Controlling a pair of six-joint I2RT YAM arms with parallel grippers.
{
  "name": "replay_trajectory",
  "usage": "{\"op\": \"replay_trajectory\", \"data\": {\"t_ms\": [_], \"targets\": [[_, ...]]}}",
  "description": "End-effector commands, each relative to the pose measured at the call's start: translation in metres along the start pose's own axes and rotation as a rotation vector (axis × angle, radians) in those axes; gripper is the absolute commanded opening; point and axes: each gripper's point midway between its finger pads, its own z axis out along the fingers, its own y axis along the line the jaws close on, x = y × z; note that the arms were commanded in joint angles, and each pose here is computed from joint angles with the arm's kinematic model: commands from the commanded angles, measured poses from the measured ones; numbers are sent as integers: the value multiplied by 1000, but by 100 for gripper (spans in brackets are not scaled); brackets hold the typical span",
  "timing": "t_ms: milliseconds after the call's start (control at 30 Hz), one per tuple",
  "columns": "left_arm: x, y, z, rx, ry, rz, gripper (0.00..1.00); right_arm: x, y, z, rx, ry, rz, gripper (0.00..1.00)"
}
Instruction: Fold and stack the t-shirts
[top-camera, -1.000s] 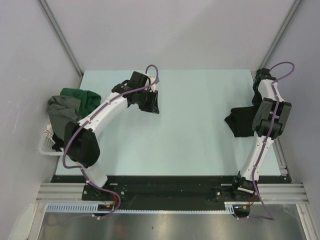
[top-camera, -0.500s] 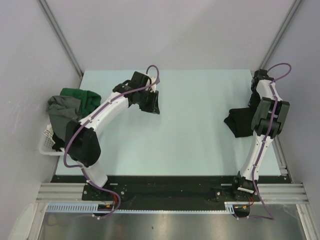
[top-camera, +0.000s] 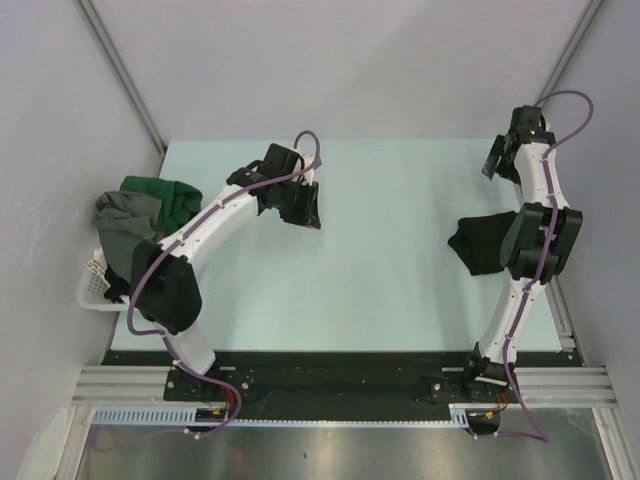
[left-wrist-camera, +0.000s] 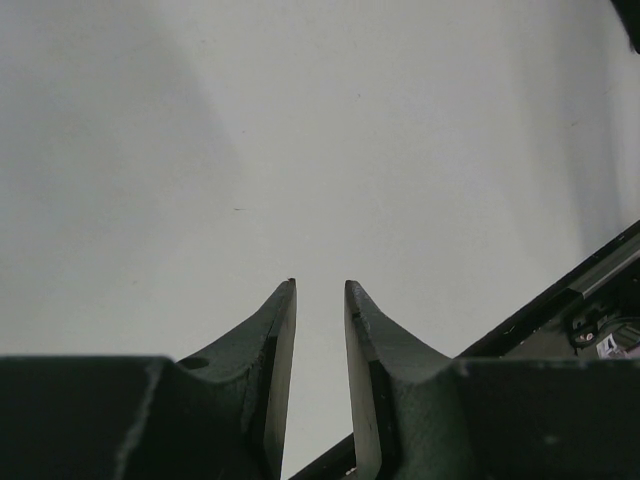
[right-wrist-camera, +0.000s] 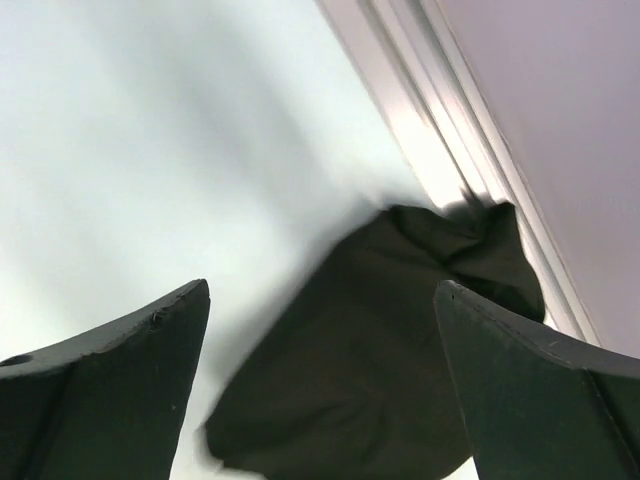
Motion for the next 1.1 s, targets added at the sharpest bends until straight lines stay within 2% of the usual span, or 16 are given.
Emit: {"op": "replay_trajectory", "data": {"t_ms": [0,133,233,500,667,867,967,1067], "targets": [[-7,-14,-10,40,-41,15,31,-67,26,-102,-234,-229,69,100],[-1,-14,-10,45,-38,22,31,-63,54,-142,-334,-272,34,100],[1,-14,-11,46,-36,25,31,-40,81,-163,-381,-269,-34,100],[-4,-12,-21,23,-88,33,32,67,189,-223,-527,-207,-302,100],[0,-7,-28,-11,-111,24,33,95,227,-247,-539,-230,-402,100],[10,24,-48,-198,-124,7,36,92,237,-265,-586,-225,-410,100],[7,29,-66,-244,-183,-15,38,92,234,-277,-600,-226,-401,100],[-4,31,-92,-290,-303,-41,41,99,230,-287,-609,-231,-398,100]]}}
